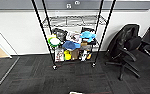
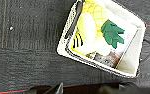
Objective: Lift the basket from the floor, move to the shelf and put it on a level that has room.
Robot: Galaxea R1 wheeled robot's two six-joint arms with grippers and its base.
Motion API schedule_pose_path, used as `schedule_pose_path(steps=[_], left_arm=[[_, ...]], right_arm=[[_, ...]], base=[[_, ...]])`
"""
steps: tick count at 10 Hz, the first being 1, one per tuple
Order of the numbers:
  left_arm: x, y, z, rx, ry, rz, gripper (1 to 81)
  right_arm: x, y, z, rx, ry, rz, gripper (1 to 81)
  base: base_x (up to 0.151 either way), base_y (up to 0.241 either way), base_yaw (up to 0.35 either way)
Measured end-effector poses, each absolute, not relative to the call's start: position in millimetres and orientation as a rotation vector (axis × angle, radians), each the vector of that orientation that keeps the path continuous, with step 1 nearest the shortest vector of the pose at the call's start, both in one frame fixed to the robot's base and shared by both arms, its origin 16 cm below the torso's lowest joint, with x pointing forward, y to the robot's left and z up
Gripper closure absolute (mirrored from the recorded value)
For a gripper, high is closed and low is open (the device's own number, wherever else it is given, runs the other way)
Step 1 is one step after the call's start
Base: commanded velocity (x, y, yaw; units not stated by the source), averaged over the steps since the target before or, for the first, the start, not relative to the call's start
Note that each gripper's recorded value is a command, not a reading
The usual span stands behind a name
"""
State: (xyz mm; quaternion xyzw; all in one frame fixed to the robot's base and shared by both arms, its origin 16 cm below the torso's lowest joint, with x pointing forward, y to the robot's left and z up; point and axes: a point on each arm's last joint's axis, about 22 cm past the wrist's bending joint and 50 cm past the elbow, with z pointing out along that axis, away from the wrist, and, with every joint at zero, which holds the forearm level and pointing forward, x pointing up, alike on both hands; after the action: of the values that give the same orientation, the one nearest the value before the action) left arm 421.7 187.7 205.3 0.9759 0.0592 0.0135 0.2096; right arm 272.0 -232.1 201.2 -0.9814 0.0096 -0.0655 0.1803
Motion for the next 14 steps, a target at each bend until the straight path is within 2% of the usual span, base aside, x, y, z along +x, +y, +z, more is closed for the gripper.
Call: schedule_pose_path(steps=[2, 14], left_arm=[[440, 186, 192, 2.711, 0.161, 0.052, 1.0], [535, 160, 134, 2.668, 0.085, 0.24, 1.0]], right_arm=[[278, -230, 186, -2.77, 0.032, -0.178, 1.0], [401, -232, 103, -2.745, -0.007, -0.403, 1.0]], base=[[0.0, 0.0, 0.0], [0.0, 0.0, 0.0]])
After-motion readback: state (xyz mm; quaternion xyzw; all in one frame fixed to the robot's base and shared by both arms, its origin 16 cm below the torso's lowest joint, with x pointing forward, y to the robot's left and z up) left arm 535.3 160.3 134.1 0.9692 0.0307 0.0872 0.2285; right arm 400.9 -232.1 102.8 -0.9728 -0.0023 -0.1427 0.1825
